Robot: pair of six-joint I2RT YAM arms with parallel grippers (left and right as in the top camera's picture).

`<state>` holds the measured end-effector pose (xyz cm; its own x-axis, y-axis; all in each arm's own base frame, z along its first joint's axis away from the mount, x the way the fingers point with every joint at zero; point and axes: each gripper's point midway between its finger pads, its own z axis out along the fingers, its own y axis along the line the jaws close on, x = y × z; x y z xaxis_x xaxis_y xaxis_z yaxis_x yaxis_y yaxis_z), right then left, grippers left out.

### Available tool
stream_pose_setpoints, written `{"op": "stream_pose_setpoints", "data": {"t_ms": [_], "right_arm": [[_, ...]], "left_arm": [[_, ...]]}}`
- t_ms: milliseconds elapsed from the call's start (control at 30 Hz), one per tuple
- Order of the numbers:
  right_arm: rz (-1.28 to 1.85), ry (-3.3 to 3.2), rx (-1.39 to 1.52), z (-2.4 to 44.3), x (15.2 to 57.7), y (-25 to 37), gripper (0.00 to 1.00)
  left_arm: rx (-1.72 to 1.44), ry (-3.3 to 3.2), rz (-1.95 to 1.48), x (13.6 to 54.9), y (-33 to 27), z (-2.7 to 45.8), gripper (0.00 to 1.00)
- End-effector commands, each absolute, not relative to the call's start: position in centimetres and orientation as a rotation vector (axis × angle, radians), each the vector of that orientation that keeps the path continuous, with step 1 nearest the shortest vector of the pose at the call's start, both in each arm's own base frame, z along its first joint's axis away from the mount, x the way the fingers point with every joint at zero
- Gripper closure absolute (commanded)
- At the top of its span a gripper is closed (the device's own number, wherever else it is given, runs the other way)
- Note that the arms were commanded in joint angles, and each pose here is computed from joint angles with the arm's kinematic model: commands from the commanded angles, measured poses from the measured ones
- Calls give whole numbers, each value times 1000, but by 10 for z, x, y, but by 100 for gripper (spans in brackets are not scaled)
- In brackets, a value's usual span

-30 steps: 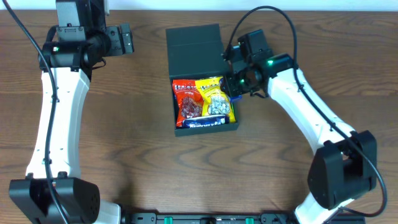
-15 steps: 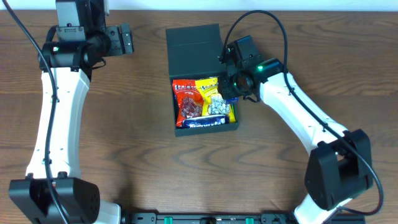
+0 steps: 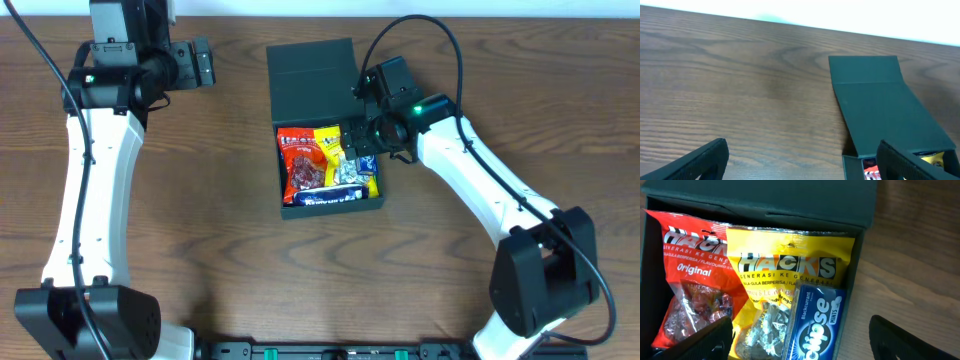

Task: Pack container
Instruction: 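Lower the tin into the box's front right corner and open the right gripper, then raise the right gripper and move both grippers to the lid's back edge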

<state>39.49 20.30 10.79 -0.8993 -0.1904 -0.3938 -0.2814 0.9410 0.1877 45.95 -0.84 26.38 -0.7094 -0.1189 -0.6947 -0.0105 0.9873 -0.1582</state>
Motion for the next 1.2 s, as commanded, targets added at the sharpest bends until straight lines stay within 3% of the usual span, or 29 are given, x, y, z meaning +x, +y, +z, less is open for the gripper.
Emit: {"op": "stream_pose_setpoints", "data": {"t_ms": [0,33,67,367,400,433,467,500,533,900,1167], "right_arm": [[333,2725,-344,104,394,204,13],[334,2721,-343,104,395,204,11],[336,2716,-344,104,396,205,1],[338,2620,-342,115,422,197,1],[329,2606,-360,116,425,195,12],[318,2598,-359,116,428,191,27],[301,2595,-335,117,432,184,54],[286,2597,-293,117,435,177,86],[272,2602,-237,117,439,168,99],[251,2560,69,112,469,107,99],[547,2562,51,71,488,139,99]], "left_arm": [[-91,2329,-188,456,-9,274,5],[-91,2329,-188,456,-9,274,5],[-91,2329,-188,456,-9,274,5],[6,2311,-353,460,-34,276,5],[19,2308,-383,461,-38,275,0],[26,2309,-399,463,-41,273,31],[31,2316,-412,465,-43,269,66],[34,2327,-429,466,-46,264,92],[23,2345,-448,468,-48,257,94],[-70,2533,-659,486,-71,167,94],[-335,2649,-818,498,-86,98,94]]}}
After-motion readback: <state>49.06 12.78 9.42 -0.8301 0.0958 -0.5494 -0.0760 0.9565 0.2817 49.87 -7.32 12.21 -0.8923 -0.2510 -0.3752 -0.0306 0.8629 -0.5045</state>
